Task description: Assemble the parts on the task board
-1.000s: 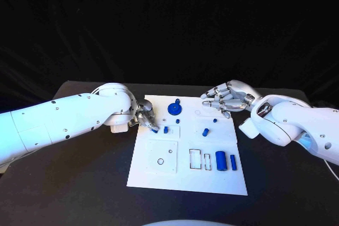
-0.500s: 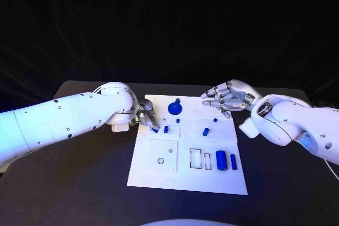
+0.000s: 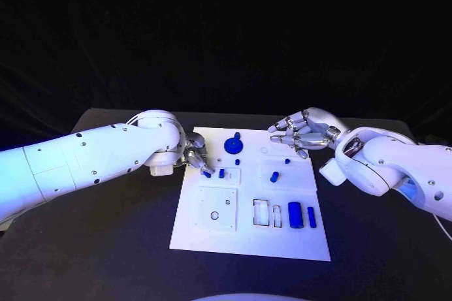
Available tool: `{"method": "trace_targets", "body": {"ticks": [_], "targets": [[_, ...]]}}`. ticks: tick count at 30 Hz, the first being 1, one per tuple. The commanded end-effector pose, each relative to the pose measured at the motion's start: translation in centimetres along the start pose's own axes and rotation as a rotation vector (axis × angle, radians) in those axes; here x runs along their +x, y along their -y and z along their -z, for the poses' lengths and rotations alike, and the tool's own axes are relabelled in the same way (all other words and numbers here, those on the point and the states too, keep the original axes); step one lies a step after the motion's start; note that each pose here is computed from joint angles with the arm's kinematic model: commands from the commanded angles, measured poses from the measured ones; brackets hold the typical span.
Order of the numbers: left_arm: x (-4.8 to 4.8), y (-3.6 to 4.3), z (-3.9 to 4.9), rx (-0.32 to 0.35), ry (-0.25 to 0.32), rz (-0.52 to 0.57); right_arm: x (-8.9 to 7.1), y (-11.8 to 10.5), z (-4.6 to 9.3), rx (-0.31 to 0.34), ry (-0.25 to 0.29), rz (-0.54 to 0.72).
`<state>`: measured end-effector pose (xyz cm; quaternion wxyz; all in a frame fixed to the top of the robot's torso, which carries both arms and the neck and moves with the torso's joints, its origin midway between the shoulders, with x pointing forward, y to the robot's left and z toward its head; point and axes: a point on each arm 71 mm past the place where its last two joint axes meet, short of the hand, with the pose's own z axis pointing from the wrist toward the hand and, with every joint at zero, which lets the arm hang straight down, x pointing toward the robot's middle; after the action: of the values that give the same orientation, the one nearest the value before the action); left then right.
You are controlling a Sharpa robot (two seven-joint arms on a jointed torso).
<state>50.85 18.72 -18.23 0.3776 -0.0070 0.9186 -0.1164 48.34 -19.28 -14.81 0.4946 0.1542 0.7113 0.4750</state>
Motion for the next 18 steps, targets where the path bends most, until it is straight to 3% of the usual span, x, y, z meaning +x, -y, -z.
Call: {"method": "trace_targets", "body": {"ticks": [1,18], "targets": [[0.50,0.22,-0.19,-0.001,-0.015,-0.013,0.13,-0.06,0.00,-0.007,-0.010,0.002],[0.23,0.54,-0.18,0.022,0.030,0.010,0.26,-0.12,0.10,-0.006,-0.022,0.000]]}}
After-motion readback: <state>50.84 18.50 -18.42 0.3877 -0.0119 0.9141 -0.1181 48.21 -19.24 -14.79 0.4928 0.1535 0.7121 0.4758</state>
